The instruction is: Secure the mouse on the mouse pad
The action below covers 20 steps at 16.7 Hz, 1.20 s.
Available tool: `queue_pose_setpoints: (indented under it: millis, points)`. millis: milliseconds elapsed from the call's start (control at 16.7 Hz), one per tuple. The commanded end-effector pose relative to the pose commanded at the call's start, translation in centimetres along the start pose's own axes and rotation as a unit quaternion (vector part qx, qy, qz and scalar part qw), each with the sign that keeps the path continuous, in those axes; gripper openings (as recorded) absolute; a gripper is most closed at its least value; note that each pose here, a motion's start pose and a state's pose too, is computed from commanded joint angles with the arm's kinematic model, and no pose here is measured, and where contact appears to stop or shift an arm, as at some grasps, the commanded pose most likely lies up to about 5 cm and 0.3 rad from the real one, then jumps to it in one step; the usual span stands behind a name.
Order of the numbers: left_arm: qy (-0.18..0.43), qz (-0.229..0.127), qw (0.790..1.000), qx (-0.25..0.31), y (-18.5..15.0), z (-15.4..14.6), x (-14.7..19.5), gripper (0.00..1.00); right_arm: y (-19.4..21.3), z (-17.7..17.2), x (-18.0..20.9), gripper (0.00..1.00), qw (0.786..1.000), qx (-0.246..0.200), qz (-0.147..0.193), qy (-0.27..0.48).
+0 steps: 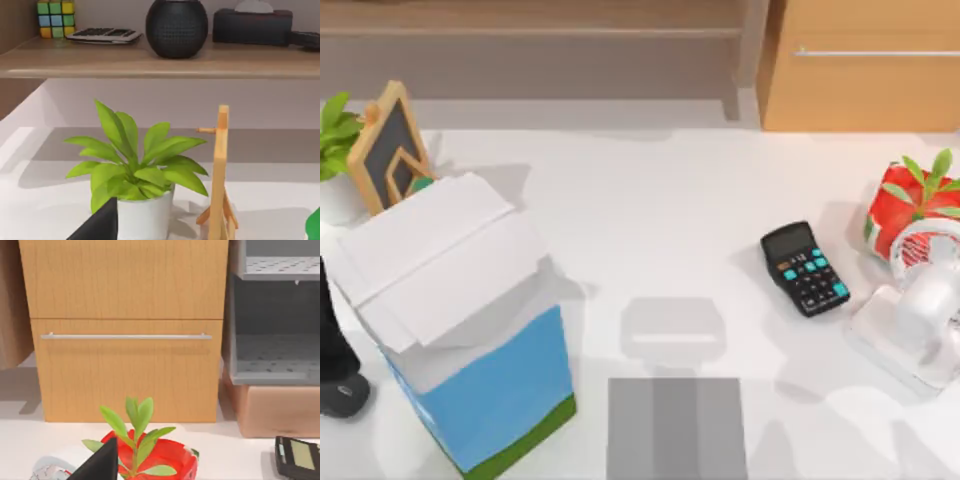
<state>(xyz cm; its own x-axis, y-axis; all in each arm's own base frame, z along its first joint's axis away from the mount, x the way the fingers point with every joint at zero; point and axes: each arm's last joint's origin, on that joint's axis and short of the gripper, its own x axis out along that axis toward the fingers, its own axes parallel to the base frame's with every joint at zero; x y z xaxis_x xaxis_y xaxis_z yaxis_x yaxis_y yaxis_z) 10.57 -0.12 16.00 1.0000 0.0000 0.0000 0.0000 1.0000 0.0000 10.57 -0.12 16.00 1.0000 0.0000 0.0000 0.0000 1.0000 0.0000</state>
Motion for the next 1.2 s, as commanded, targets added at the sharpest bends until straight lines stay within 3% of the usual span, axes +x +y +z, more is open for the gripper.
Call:
queue_pose_setpoints:
  millis: [180, 360, 540, 720, 840, 960, 1200]
  points:
    - [0.001, 0.009, 1.000, 0.005, 0.1, 0.2, 0.0, 1.00, 0.0, 0.0, 0.0, 1.00, 1.000, 0.000, 0.000, 0.000]
    - [0.011, 0.061, 0.997, 0.051, 0.9, 1.9, 0.2, 1.00, 0.0, 0.0, 0.0, 1.00, 1.000, 0.000, 0.000, 0.000]
    - [0.039, 0.110, 0.983, 0.143, 1.8, 5.7, 1.0, 1.00, 0.0, 0.0, 0.0, 1.00, 1.000, 0.000, 0.000, 0.000]
    - [0.118, 0.118, 0.947, 0.273, 2.6, 9.6, 2.9, 1.00, 0.0, 0.0, 0.0, 1.00, 1.000, 0.000, 0.000, 0.000]
    - [0.192, 0.085, 0.904, 0.373, 3.1, 11.3, 4.9, 1.00, 0.0, 0.0, 0.0, 1.00, 1.000, 0.000, 0.000, 0.000]
    - [0.268, 0.015, 0.840, 0.472, 3.4, 12.2, 7.2, 1.00, 0.0, 0.0, 0.0, 1.00, 1.000, 0.000, 0.000, 0.000]
    - [0.385, -0.208, 0.668, 0.602, 3.4, 10.6, 11.7, 1.00, 0.0, 0.0, 0.0, 1.00, 1.000, 0.000, 0.000, 0.000]
